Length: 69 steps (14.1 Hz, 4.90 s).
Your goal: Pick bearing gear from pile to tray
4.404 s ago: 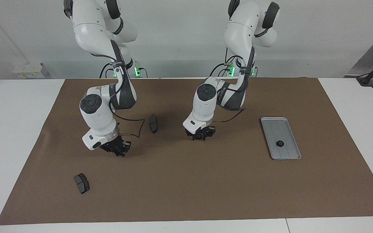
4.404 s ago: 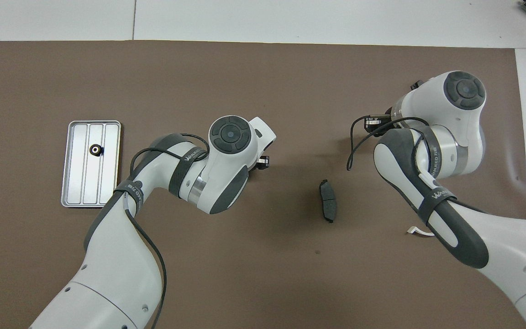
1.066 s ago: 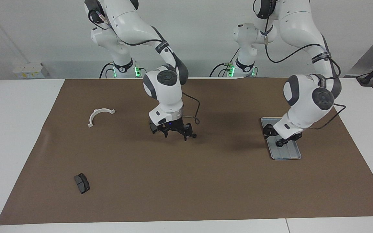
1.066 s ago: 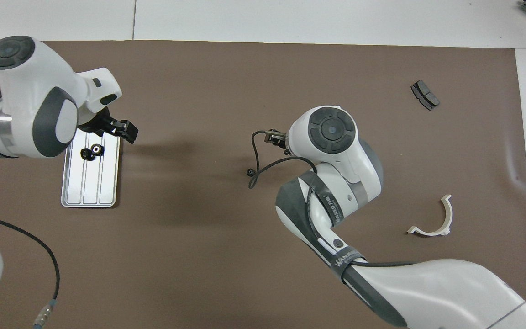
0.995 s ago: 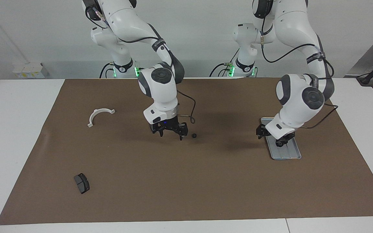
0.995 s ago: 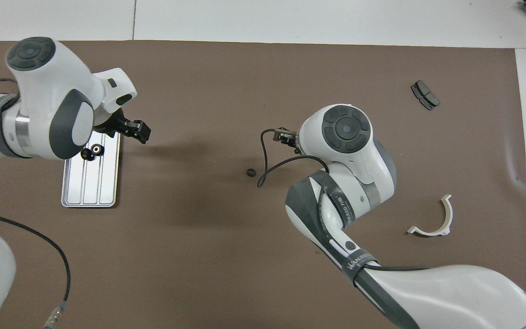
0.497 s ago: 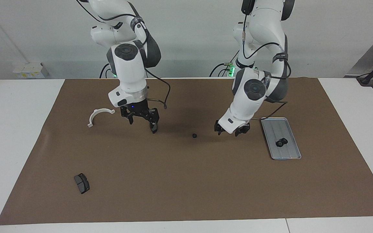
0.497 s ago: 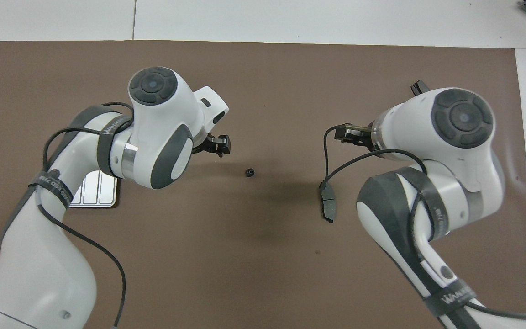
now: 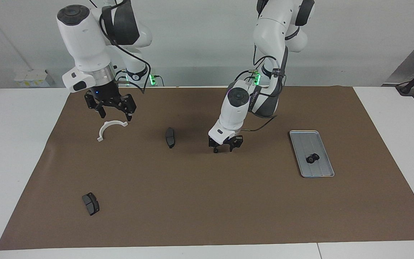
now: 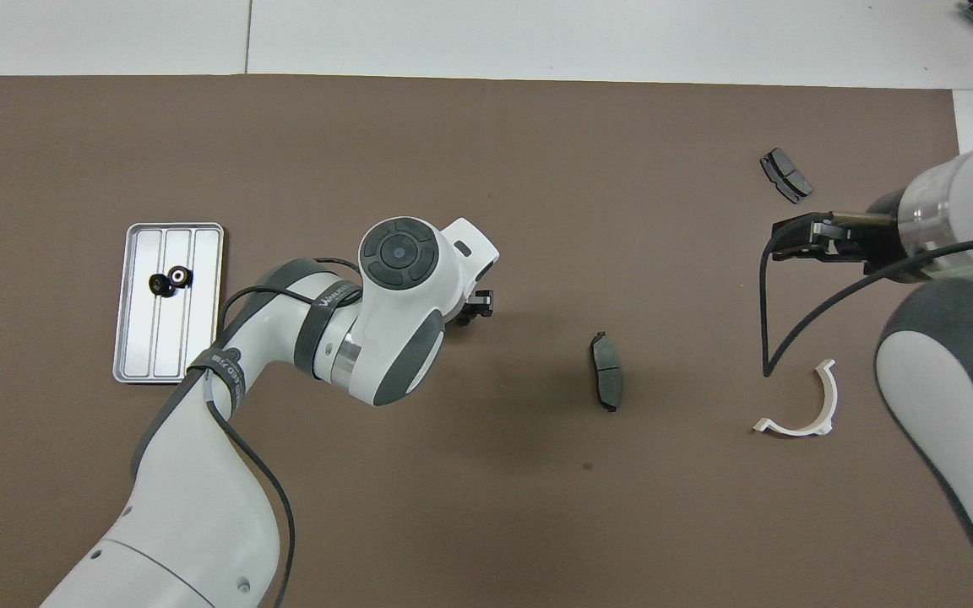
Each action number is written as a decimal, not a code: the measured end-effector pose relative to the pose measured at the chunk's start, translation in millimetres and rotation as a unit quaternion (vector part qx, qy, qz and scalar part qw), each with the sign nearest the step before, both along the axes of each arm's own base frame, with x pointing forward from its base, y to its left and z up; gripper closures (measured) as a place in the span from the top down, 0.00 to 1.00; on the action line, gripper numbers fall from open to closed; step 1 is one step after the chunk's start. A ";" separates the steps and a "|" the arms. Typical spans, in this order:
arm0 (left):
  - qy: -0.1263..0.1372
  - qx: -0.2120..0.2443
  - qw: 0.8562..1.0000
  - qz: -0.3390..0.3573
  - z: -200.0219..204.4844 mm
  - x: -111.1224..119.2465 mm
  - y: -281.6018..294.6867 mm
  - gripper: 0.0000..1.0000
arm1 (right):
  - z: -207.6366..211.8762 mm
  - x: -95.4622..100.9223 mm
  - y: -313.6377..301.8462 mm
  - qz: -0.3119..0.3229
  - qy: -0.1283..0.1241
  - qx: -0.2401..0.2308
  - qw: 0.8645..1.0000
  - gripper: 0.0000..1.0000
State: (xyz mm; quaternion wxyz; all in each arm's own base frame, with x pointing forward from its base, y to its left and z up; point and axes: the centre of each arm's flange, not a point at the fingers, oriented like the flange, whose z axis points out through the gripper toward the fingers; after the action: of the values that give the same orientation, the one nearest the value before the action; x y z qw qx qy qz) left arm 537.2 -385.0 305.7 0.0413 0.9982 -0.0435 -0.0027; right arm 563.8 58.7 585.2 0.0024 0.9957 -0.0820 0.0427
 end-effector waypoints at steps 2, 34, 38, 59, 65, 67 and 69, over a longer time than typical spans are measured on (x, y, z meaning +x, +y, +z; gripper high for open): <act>0.001 0.001 1.000 -0.004 -4.3 -3.1 -4.8 0.73 | 13.4 -3.0 -9.8 0.020 0.012 -0.003 1.000 1.00; -0.012 0.008 1.000 0.011 44.0 69.0 106.8 0.25 | 5.9 -13.6 -12.2 0.041 0.061 -0.007 0.997 1.00; 0.031 0.012 0.997 -0.067 68.0 99.0 269.2 0.25 | 5.9 -13.6 -12.2 0.041 0.061 -0.007 0.997 1.00; 0.043 -0.027 0.972 -0.231 24.9 102.1 430.3 0.33 | 5.9 -13.6 -12.1 0.041 0.061 -0.007 0.997 1.00; 0.024 -0.035 0.972 -0.231 13.3 109.9 412.0 0.12 | 5.9 -13.6 -12.1 0.041 0.061 -0.007 0.997 1.00; 0.024 -0.034 0.972 -0.233 10.7 110.5 408.5 0.12 | 5.9 -13.6 -12.1 0.041 0.061 -0.007 0.997 1.00; 0.026 -0.035 0.972 -0.232 8.9 110.6 408.6 0.12 | 5.9 -13.6 -12.1 0.041 0.061 -0.007 0.997 1.00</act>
State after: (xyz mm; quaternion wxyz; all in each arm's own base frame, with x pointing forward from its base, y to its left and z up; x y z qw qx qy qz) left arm 647.9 23.7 314.6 0.0751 0.9583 -0.2734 -0.0364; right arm 550.2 46.6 591.1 0.0129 0.9989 -0.0408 -0.0177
